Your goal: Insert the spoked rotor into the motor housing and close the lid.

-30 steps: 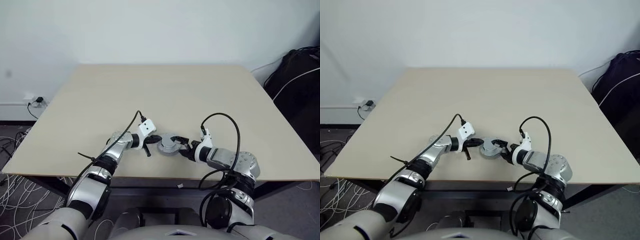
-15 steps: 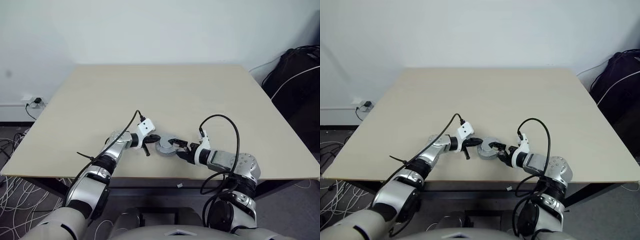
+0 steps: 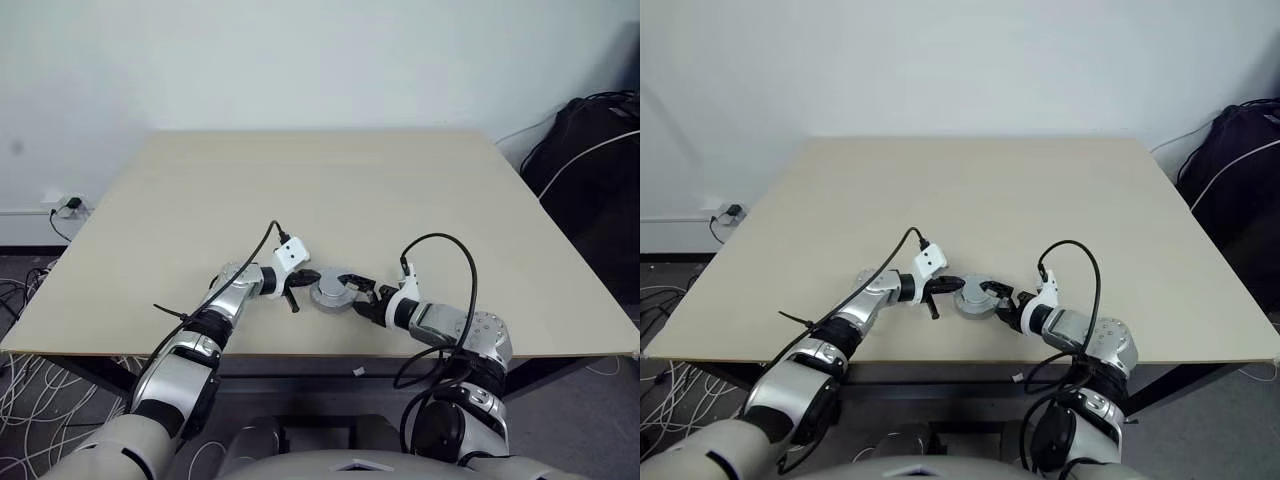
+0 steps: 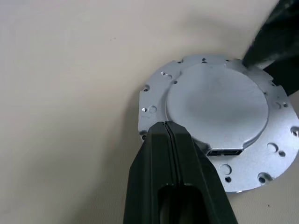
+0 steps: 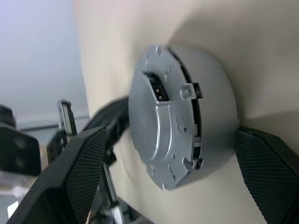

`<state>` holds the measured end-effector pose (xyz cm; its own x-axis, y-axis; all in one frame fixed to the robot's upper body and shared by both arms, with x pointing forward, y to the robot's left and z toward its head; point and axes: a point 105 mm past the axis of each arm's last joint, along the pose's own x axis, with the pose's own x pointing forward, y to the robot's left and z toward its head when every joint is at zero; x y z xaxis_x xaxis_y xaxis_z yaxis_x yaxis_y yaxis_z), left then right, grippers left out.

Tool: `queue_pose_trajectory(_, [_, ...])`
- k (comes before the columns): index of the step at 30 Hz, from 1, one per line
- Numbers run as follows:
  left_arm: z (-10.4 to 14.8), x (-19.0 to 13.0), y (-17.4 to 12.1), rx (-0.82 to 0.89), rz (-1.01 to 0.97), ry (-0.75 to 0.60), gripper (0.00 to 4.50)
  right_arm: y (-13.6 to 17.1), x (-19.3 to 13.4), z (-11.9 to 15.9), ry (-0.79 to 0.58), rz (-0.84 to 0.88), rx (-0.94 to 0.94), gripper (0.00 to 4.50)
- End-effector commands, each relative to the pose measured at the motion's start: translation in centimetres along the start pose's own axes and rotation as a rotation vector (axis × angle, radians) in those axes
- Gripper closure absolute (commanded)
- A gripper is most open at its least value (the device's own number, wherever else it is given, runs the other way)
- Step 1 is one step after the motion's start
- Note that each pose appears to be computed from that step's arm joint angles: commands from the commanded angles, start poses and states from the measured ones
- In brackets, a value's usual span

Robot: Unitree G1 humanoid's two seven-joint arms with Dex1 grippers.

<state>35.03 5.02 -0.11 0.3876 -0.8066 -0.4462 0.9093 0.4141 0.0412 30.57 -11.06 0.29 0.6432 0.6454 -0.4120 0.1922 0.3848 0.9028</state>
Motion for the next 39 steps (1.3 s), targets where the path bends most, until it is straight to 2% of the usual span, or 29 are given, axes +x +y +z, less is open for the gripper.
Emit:
queue_pose_trajectory(1, [0.7,0.3,-0.3,0.028,-0.021,-0.009,4.5,3.2,-0.1,1.2,-0.063,0.147,-0.019,0.02])
queue_pose_trajectory(5, [0.7,0.3,-0.3,0.028,-0.021,-0.007,4.5,3.9,-0.3,1.0,-0.045,0.191,-0.023,0.02])
queue_pose_trajectory(10, [0.7,0.3,-0.3,0.029,-0.022,-0.007,4.5,3.1,-0.2,-1.0,0.07,0.127,-0.084,0.02])
queue_pose_trajectory(18, [0.7,0.3,-0.3,0.028,-0.022,-0.01,4.5,2.5,-0.2,-0.8,0.068,0.095,-0.087,0.02])
queue_pose_trajectory(21, [0.7,0.3,-0.4,0.028,-0.022,-0.01,4.5,2.2,-0.1,-0.6,0.051,0.078,-0.082,0.58])
queue_pose_trajectory(26, [0.6,0.3,-0.4,0.027,-0.023,-0.011,4.5,2.1,0.0,-0.4,0.038,0.074,-0.076,2.18])
queue_pose_trajectory(28, [0.6,0.3,-0.4,0.027,-0.022,-0.011,4.5,2.1,0.0,-0.4,0.037,0.075,-0.077,2.65])
queue_pose_trajectory(36, [0.6,0.3,-0.4,0.025,-0.022,-0.01,4.5,2.7,-0.1,-0.5,0.05,0.106,-0.076,2.71])
queue_pose_trajectory(37, [0.6,0.3,-0.4,0.025,-0.021,-0.01,4.5,2.9,-0.2,-0.6,0.057,0.118,-0.077,2.77])
queue_pose_trajectory(39, [0.6,0.4,-0.4,0.024,-0.021,-0.01,4.5,3.3,-0.4,-0.8,0.068,0.137,-0.079,3.25])
